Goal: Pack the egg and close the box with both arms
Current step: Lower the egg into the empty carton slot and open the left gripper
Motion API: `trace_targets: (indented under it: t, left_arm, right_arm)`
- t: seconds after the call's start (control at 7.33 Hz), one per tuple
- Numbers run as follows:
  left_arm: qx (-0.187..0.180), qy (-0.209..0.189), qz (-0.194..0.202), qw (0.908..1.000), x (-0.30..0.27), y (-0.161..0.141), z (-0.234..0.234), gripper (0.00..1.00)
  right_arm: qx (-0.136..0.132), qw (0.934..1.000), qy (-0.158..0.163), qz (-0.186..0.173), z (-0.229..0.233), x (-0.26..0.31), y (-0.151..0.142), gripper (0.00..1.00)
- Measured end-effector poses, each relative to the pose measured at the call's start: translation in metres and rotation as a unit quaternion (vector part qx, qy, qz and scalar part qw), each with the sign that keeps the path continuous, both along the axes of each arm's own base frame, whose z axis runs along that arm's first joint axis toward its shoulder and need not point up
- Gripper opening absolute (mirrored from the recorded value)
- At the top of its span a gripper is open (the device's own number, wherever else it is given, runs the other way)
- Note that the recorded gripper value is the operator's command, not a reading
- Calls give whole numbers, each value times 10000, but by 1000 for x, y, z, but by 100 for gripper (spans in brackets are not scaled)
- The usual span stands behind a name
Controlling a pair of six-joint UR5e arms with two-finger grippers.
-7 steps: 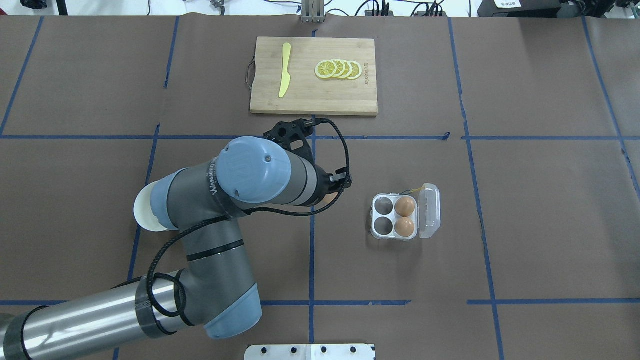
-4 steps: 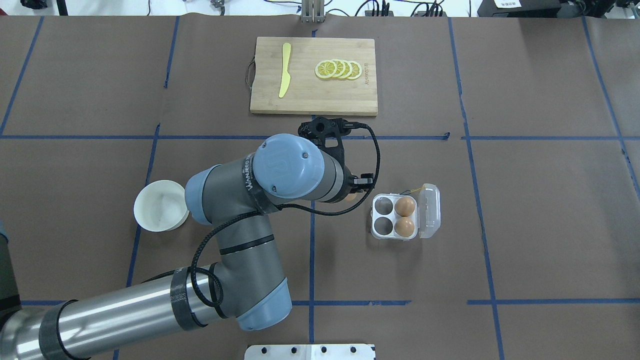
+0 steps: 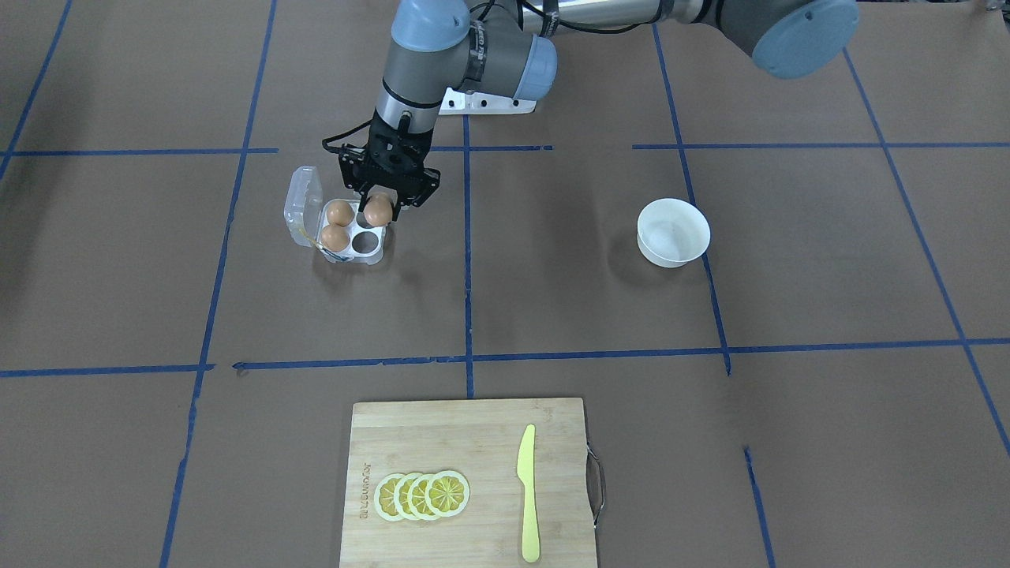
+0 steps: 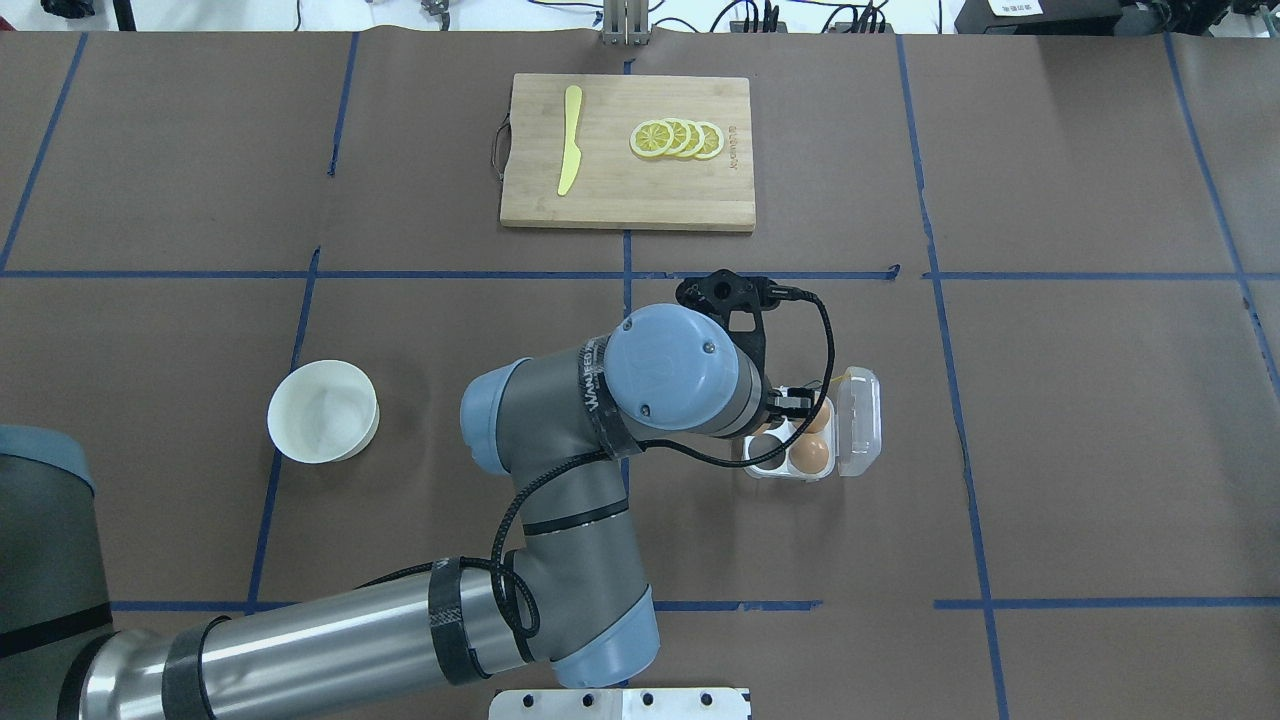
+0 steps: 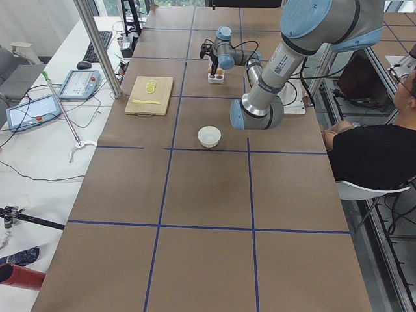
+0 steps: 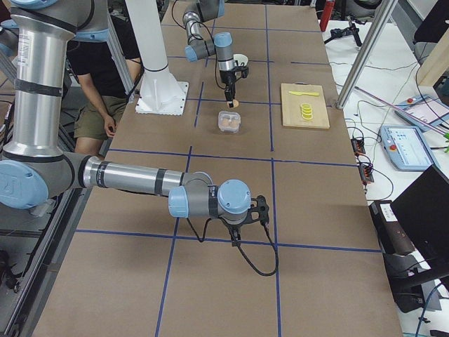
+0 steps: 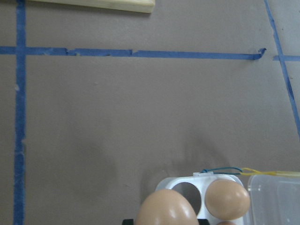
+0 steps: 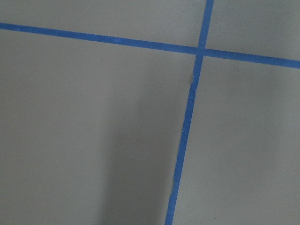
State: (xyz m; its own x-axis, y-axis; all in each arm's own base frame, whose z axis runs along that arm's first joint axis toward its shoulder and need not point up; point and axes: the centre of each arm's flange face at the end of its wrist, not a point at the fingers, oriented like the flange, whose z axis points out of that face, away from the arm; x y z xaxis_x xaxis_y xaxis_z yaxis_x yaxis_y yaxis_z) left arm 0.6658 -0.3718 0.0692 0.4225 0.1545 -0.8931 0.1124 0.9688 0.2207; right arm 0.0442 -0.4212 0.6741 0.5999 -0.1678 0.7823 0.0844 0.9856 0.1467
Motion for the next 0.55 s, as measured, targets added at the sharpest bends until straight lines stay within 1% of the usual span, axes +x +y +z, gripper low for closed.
trace_targets:
  t: [0.14,0.41,0.55]
  left_arm:
    - [18,12,8,10000,9,5,1,0]
    - [34,24,-11,10000,19,6,2,7]
    - [34,20,-11,10000,23,5,1,18]
  right_arm:
    - [-15,10000,0,0,1,0,0,100]
    - [-45,10000,0,3,4,0,2,100]
    - [-61,10000,0,2,5,0,3,100]
